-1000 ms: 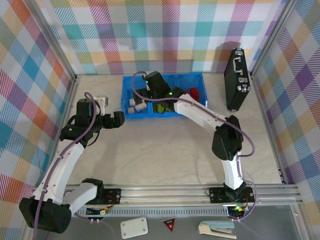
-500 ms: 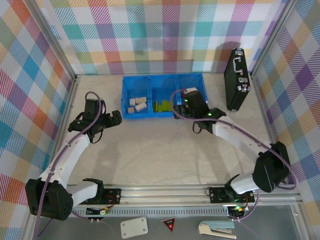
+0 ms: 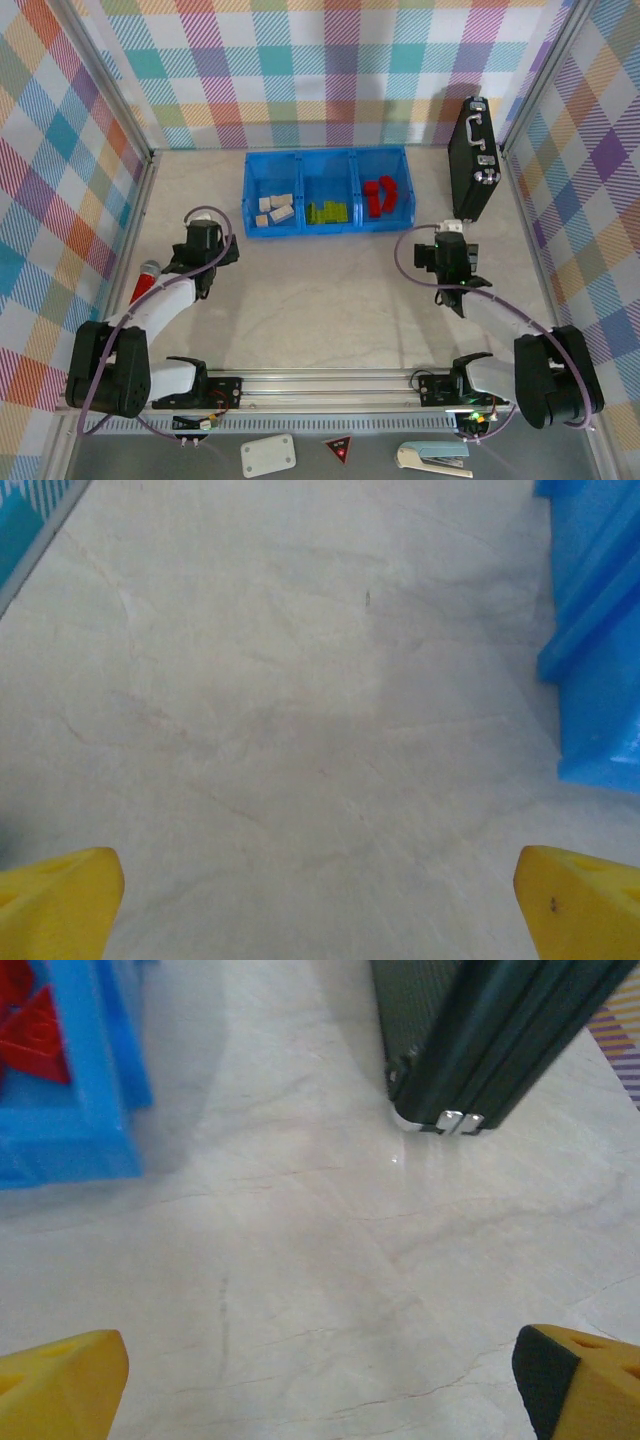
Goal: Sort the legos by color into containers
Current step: Reset both arms
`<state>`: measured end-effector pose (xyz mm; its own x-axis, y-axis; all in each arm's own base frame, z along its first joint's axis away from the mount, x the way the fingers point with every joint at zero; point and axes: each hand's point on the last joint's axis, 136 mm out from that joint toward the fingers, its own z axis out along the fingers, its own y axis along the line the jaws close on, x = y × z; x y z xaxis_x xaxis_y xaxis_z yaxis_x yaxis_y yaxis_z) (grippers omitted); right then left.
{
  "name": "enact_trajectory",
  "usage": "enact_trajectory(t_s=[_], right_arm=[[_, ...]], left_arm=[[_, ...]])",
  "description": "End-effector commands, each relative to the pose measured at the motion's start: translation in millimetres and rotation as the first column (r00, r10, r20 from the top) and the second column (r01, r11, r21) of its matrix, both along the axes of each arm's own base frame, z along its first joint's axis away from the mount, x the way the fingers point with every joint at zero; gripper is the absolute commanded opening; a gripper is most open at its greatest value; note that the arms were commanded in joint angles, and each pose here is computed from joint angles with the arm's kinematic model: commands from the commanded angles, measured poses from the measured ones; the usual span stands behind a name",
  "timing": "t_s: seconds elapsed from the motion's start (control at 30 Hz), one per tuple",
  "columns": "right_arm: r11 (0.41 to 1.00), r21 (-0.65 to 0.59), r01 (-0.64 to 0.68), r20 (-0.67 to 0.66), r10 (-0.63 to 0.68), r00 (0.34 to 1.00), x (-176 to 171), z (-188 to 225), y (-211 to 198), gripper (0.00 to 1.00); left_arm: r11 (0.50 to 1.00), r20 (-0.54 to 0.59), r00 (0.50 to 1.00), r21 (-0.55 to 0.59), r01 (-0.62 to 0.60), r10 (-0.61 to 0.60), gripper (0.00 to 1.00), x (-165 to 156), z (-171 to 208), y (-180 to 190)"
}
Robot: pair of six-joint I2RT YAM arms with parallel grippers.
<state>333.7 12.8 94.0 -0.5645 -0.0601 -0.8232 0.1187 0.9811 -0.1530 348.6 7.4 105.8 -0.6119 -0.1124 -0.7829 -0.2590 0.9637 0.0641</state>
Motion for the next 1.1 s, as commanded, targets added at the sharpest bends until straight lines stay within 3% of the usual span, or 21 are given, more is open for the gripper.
enact_trajectory(t_s=[0.0, 0.17, 0.47, 0.7, 1.07], right_arm=[[0.998, 0.052, -0.038, 0.189, 0.027, 0.982, 22, 22, -2, 0.99], [0.987, 0.071, -0.141, 0.292, 0.114, 0.949, 32, 30, 6, 0.99], [0.954, 0.137, -0.265, 0.29, 0.218, 0.932, 51, 6, 19, 0.99], [0.965, 0.184, -0.186, 0.237, 0.14, 0.961, 64, -2, 2, 0.99], [0.964, 0.184, -0.189, 0.23, 0.145, 0.962, 65, -3, 3, 0.99]], left_arm=[[0.998, 0.152, 0.988, 0.055, 0.026, -0.034, 1.0, 20, 14, 2], [0.993, 0.264, 0.957, 0.019, 0.119, -0.12, 1.0, 32, 11, -15], [0.978, 0.287, 0.936, 0.009, 0.209, -0.203, 1.0, 50, -15, -24], [0.969, 0.281, 0.932, -0.031, 0.246, -0.228, 1.0, 52, -25, -26], [0.969, 0.286, 0.931, -0.027, 0.244, -0.227, 1.0, 52, -25, -25]])
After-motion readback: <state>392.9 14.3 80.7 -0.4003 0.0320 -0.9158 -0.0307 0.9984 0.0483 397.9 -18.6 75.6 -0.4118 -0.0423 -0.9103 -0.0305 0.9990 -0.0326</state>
